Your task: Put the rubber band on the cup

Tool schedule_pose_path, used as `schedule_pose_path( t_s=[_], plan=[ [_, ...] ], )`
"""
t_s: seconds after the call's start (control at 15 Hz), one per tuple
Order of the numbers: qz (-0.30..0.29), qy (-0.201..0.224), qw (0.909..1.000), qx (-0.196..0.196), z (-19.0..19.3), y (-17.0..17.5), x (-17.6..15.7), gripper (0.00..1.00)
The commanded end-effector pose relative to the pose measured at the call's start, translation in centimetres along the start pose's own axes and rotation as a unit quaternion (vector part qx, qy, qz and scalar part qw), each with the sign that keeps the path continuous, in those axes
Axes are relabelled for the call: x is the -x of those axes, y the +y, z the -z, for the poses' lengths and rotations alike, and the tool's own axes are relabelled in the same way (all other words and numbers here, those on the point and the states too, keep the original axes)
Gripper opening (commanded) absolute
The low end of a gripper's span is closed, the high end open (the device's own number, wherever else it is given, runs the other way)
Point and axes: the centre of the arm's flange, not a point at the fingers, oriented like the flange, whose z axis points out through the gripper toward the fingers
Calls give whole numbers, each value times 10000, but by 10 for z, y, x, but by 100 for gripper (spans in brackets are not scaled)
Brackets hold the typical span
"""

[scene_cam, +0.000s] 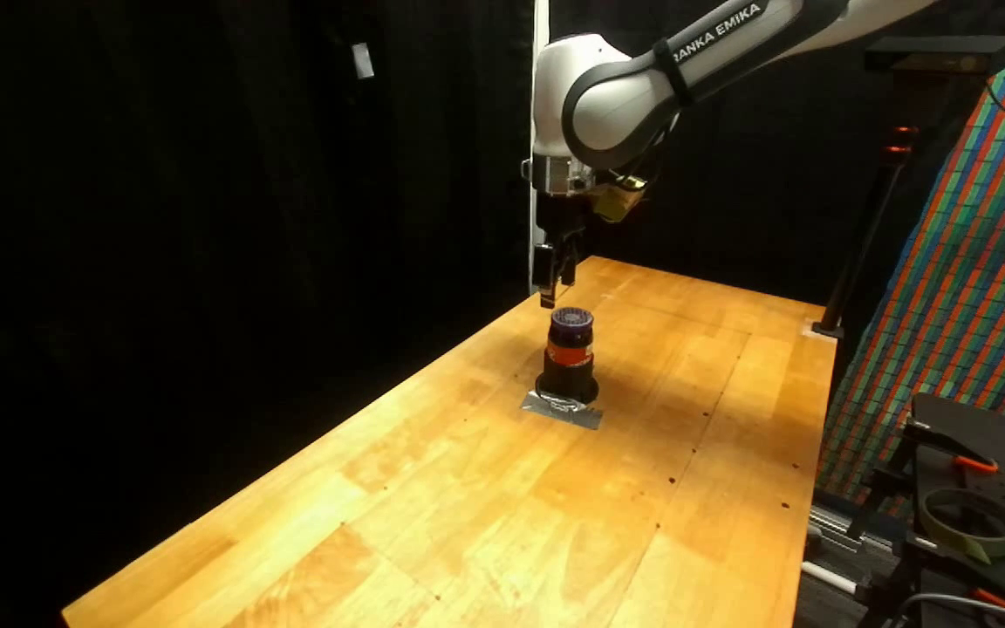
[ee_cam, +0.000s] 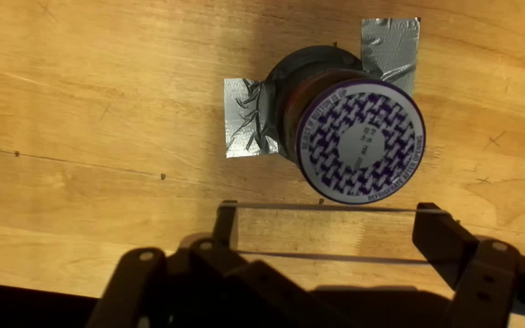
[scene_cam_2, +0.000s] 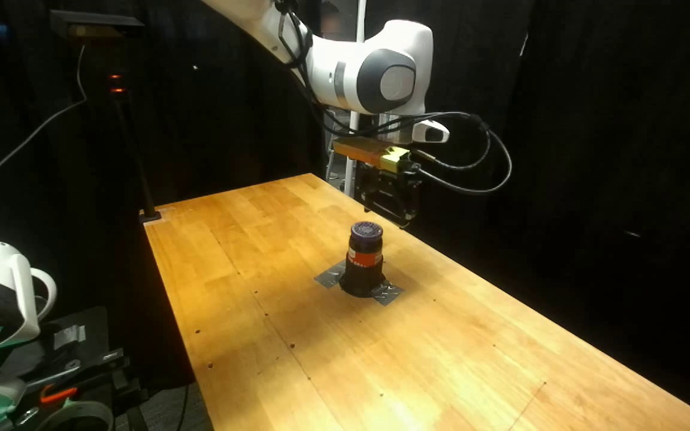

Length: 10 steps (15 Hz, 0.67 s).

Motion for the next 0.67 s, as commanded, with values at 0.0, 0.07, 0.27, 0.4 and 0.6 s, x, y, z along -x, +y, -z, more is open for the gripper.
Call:
schedule_pose_path(
  t_s=[0.0,0.07,0.27,0.4,0.6],
  plan=[
    [29,-129,9999,-98,-11,2,-28,100],
    [58,-181,9998,-117,-16,1,-28,100],
    [67,-283,9995,-150,-29,-1,-30,100],
    [73,-384,9991,-177,-35,-2,-29,100],
    [70,-620,9978,-218,-43,-2,-27,100]
  ],
)
